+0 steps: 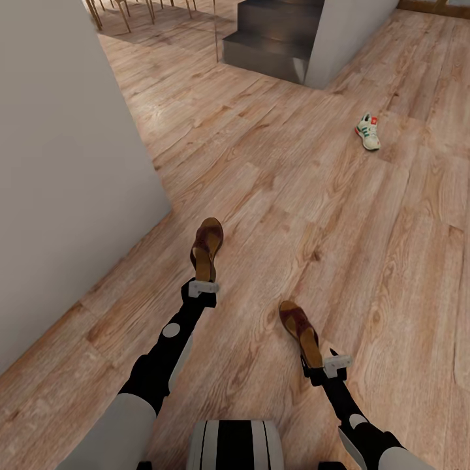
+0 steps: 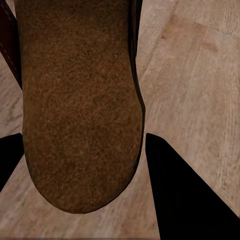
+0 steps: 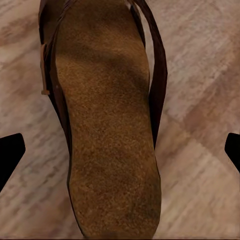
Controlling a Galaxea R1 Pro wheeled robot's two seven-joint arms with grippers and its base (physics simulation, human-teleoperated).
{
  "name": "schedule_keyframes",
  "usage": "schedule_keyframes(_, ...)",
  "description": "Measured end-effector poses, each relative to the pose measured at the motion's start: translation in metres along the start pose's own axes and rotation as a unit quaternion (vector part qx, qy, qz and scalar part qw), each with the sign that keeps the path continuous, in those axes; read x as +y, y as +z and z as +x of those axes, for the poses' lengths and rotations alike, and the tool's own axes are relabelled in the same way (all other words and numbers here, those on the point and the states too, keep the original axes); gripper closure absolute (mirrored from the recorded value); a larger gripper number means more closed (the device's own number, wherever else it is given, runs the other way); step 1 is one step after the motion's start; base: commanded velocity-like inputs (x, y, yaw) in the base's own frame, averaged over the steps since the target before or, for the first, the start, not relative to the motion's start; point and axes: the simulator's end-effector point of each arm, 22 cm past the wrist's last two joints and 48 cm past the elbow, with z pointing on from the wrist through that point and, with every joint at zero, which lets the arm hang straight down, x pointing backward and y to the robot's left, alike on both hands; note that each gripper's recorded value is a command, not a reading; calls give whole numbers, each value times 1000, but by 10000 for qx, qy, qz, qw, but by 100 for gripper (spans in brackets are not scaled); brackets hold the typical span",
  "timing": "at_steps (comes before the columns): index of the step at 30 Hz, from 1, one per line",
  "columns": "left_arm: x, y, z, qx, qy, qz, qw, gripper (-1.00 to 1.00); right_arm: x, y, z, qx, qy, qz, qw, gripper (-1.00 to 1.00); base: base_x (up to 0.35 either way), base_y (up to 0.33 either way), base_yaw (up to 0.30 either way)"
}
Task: Pick up the two gym shoes and the two sandals from the corridor floor and place them onto the hallstand (shoe rack) in the corridor, making sure they are on the rack and not on the floor. Arrange them so the two gym shoes are next to each other and the two sandals are next to each other.
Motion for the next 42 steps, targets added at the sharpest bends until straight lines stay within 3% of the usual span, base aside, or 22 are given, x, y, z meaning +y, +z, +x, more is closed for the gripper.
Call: schedule_keyframes(42,1,4,22,151,-38,-1,9999,100,4,-1,22,205,5,-33,9998,-100,0,0,0)
